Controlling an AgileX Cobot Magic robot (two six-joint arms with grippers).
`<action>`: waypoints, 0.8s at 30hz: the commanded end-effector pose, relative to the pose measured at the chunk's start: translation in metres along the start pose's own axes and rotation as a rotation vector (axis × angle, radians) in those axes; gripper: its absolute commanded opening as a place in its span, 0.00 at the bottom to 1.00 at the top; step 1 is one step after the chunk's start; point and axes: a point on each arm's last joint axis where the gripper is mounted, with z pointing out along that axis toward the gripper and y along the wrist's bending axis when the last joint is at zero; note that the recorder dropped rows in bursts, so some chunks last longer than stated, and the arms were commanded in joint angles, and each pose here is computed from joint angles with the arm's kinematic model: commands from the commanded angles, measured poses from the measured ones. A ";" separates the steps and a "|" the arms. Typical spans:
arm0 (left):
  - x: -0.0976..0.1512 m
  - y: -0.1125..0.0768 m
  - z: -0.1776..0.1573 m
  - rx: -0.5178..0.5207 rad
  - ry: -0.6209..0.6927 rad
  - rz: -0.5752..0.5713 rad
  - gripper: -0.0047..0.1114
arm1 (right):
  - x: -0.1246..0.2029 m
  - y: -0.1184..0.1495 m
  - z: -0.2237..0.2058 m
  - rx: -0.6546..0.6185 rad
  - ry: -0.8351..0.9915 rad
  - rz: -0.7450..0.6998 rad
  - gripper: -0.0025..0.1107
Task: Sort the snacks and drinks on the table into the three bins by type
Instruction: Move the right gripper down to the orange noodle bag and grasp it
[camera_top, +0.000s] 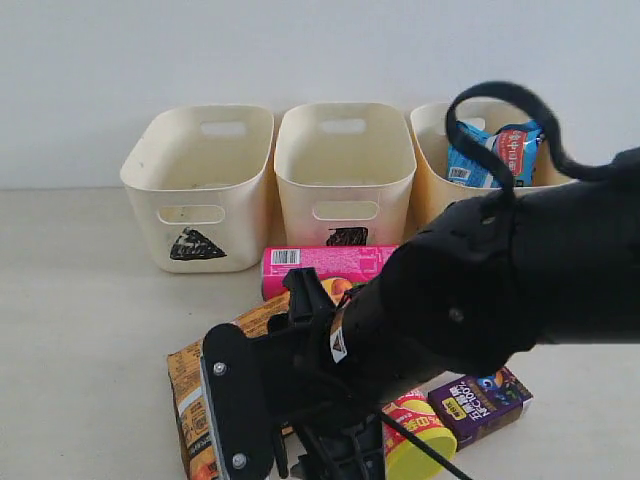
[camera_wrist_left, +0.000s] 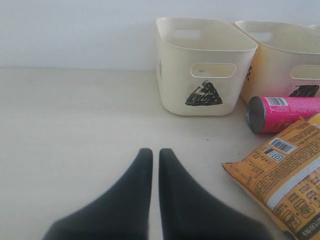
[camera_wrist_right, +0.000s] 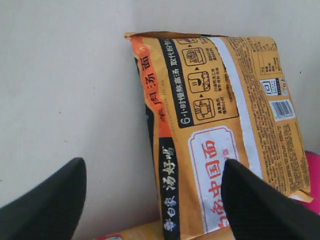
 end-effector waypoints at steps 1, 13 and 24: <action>-0.002 0.000 -0.001 -0.003 -0.014 -0.005 0.07 | 0.003 -0.002 0.013 0.035 0.027 -0.099 0.62; -0.002 0.000 -0.001 -0.003 -0.014 -0.005 0.07 | 0.008 -0.004 0.050 0.085 0.062 -0.375 0.89; -0.002 0.000 -0.001 -0.002 -0.015 -0.005 0.07 | 0.023 -0.016 0.075 0.176 0.023 -0.389 0.89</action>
